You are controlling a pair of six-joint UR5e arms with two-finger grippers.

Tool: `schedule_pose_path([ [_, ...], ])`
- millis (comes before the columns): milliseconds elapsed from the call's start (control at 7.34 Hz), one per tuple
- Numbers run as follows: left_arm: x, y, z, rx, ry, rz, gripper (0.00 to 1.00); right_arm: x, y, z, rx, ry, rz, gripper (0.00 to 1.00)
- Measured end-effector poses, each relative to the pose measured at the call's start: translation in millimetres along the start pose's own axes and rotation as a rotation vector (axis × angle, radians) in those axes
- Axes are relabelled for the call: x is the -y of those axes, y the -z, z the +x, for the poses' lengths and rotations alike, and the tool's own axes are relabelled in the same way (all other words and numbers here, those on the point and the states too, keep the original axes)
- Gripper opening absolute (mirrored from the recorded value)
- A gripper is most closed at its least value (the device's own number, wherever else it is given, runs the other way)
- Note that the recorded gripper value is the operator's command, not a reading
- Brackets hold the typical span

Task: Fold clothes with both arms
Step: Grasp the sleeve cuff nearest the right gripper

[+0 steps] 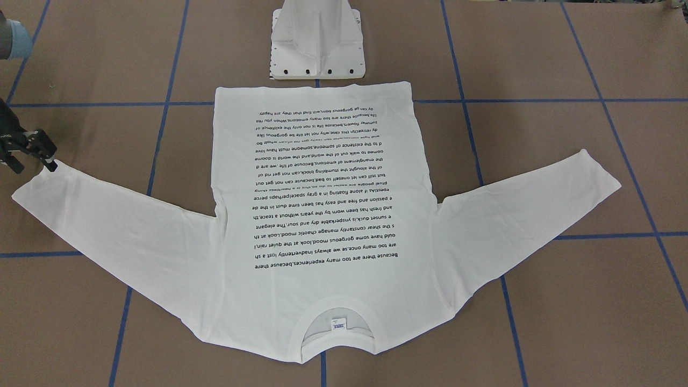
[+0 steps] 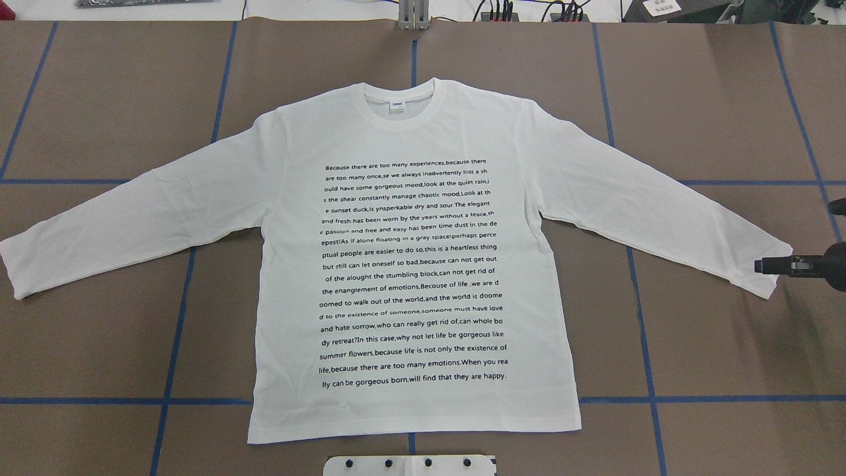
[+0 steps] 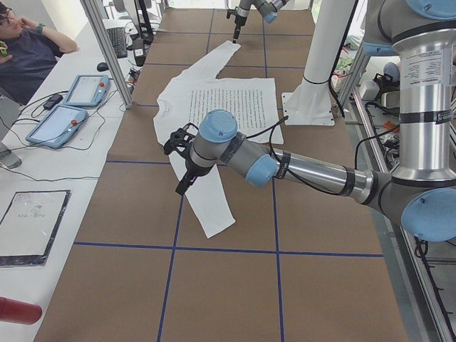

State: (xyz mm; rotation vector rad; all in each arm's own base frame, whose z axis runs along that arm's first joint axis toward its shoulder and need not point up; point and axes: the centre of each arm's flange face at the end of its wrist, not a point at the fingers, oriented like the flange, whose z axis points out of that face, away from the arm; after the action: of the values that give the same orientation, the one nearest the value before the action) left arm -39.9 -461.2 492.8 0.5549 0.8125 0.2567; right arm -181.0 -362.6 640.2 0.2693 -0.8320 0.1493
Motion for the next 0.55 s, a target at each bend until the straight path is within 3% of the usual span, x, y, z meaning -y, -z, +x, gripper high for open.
schedule_pose_path([
  [409, -0.2, 0.0, 0.0, 0.000, 0.000, 0.000, 1.00, -11.8, -13.0, 7.0, 0.006, 0.002, -0.014, 0.70],
  [545, -0.2, 0.0, 0.0, 0.000, 0.000, 0.000, 1.00, -13.8, -15.3, 9.8, 0.007, 0.004, -0.016, 0.58],
])
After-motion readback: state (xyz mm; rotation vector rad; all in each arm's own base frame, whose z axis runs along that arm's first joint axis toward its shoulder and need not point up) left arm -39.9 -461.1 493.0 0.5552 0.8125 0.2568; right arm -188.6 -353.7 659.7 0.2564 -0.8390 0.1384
